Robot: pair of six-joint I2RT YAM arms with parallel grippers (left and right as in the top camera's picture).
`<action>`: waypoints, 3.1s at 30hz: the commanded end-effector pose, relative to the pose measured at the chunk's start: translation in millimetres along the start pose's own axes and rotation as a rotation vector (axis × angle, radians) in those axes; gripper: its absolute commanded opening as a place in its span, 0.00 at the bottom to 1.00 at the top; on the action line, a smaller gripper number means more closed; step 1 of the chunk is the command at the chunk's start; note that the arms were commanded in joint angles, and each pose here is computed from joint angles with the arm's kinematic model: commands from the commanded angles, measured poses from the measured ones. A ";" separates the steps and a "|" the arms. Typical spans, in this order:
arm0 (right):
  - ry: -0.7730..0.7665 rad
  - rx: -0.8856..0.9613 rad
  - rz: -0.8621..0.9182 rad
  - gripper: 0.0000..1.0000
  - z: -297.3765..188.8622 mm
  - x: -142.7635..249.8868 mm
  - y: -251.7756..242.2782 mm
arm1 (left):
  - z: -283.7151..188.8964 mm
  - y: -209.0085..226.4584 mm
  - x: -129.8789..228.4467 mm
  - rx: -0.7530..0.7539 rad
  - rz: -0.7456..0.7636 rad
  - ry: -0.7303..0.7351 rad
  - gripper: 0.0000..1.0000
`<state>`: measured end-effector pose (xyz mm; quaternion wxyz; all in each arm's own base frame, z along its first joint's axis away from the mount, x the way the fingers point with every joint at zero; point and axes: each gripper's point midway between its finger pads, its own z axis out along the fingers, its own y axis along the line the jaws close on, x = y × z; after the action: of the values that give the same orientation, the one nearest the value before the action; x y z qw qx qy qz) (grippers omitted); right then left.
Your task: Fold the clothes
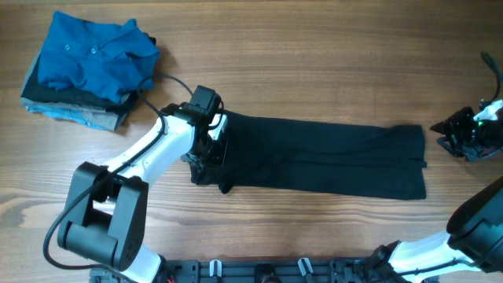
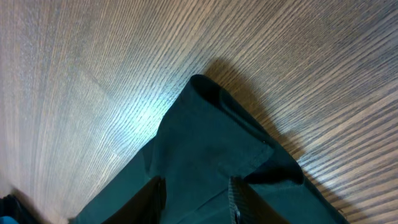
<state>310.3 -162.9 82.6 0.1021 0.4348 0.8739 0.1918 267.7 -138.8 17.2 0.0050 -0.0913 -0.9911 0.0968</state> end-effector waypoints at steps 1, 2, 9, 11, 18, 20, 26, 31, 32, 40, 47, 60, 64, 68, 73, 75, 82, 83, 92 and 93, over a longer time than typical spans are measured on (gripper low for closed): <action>-0.026 -0.001 -0.016 0.36 -6.8 -4.7 5.5 | 4.6 -7.6 6.0 0.058 -0.006 0.031 0.04; -0.025 -0.001 -0.016 0.37 -6.8 -4.6 5.5 | 3.2 -11.4 6.1 0.078 -0.006 0.035 0.04; -0.023 0.000 -0.015 0.37 -6.7 -4.1 5.3 | -21.3 -21.3 -0.4 0.100 -0.006 0.040 0.04; -0.023 0.000 -0.015 0.37 -6.7 -4.1 5.3 | -23.1 -22.4 -4.7 0.103 -0.002 0.023 0.04; -0.025 0.000 -0.017 0.37 -6.8 -4.4 5.4 | -24.4 -12.6 -23.4 0.053 0.003 -0.053 0.04; -0.025 0.000 -0.017 0.37 -6.8 -4.5 5.4 | -25.4 -9.2 -28.3 0.052 -0.005 -0.071 0.04; -0.026 -0.001 -0.018 0.37 -6.8 -4.7 5.4 | -33.7 12.4 -41.5 0.035 -0.081 -0.119 0.04; -0.028 0.000 -0.019 0.37 -6.8 -5.2 5.5 | -49.4 11.3 -59.1 0.044 -0.079 -0.190 0.04; -0.028 -0.001 -0.019 0.37 -6.9 -5.2 5.6 | -49.8 11.0 -61.0 0.046 -0.077 -0.197 0.04; -0.028 0.000 -0.020 0.42 -6.8 -5.3 5.5 | -49.2 12.4 -53.0 0.041 -0.086 -0.166 0.53; -0.035 0.026 -0.020 0.41 -7.0 -6.5 1.0 | -85.7 -16.9 -44.7 0.165 -0.051 -0.199 0.04; -0.101 0.130 -0.277 0.65 5.2 -28.0 -18.7 | 14.6 4.7 -30.3 0.036 -0.075 -0.081 0.07; -0.059 -0.010 -0.323 0.69 7.3 -16.3 3.8 | 32.1 61.8 -30.4 -0.124 -0.304 -0.062 0.04; -0.013 -0.052 -0.312 0.70 8.1 -4.1 10.0 | 28.9 98.1 -30.7 -0.133 -0.456 -0.069 0.04; 0.047 -0.102 -0.405 0.70 16.6 16.3 30.3 | 23.0 127.7 -27.4 -0.127 -0.563 -0.075 0.04; 0.086 -0.097 -0.458 0.70 27.5 31.2 38.7 | 21.5 135.3 -25.2 -0.126 -0.626 -0.075 0.04; 0.194 0.068 -0.540 0.72 63.1 74.8 27.1 | 19.3 146.1 -20.8 -0.115 -0.724 -0.071 0.12; 0.201 0.068 -0.544 0.73 66.9 78.8 25.6 | 19.0 147.8 -20.4 -0.114 -0.732 -0.072 0.14; 0.273 -0.008 -0.454 0.76 99.1 122.4 10.4 | 16.0 161.1 -17.7 -0.090 -0.779 -0.075 0.20; 0.284 -0.005 -0.455 0.76 100.3 126.7 8.9 | 16.0 161.2 -18.2 -0.090 -0.779 -0.077 0.20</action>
<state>289.7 -49.1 7.2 0.0520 0.1829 0.9605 0.2030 338.4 -15.1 0.6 -0.0388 0.2672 -0.9565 0.1108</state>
